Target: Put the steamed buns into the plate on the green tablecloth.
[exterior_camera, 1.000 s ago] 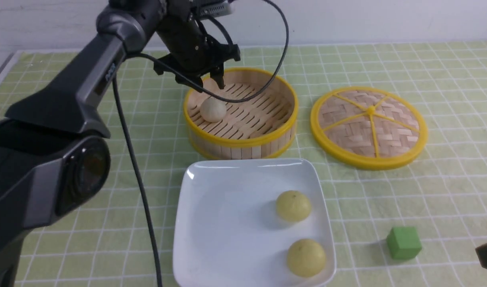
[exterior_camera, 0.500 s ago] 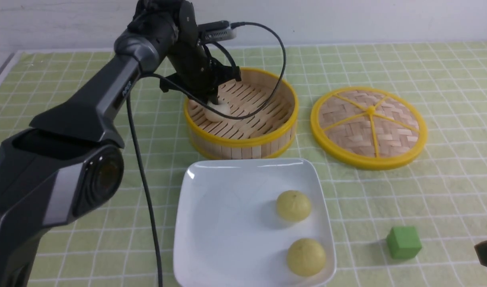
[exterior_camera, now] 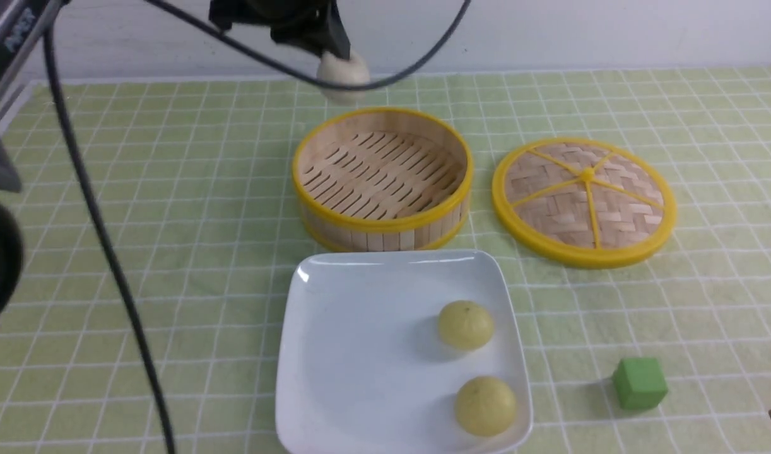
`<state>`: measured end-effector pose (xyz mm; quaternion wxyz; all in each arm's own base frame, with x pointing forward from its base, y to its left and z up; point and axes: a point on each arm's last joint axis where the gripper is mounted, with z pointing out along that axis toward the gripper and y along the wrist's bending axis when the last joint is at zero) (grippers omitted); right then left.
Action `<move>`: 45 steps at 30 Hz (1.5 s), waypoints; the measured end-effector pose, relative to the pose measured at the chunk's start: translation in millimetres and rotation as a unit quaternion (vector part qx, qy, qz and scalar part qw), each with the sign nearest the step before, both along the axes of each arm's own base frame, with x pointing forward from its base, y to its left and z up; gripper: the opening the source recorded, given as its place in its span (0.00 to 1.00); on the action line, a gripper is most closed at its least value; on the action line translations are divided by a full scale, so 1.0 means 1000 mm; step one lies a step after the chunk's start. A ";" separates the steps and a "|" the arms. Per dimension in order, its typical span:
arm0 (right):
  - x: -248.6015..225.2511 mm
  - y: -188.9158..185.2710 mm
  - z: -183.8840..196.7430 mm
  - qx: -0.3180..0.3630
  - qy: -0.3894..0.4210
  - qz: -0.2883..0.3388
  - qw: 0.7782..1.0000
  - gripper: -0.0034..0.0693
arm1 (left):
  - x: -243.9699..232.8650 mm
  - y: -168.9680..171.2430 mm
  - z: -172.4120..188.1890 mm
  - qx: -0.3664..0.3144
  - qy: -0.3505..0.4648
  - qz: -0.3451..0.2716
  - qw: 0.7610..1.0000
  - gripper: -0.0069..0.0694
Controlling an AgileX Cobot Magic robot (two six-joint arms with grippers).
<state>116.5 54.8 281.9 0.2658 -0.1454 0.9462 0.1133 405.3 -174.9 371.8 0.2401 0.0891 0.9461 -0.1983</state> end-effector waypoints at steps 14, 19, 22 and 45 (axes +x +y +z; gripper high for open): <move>-0.003 -0.001 0.001 0.001 0.002 0.001 1.000 0.07 | -0.093 -0.043 -0.173 0.084 0.154 -0.052 0.983 0.21; -0.021 -0.007 0.008 0.007 -0.013 0.004 1.000 0.07 | -0.088 -0.042 -0.185 0.092 0.149 -0.028 0.984 0.40; -0.043 -0.019 0.016 0.003 -0.043 -0.002 0.999 0.07 | -0.085 -0.040 -0.185 0.104 0.150 -0.013 0.983 0.57; -0.063 -0.036 -0.021 0.146 -0.368 -0.074 0.915 0.08 | -0.068 -0.034 -0.133 0.188 0.092 -0.032 0.977 0.72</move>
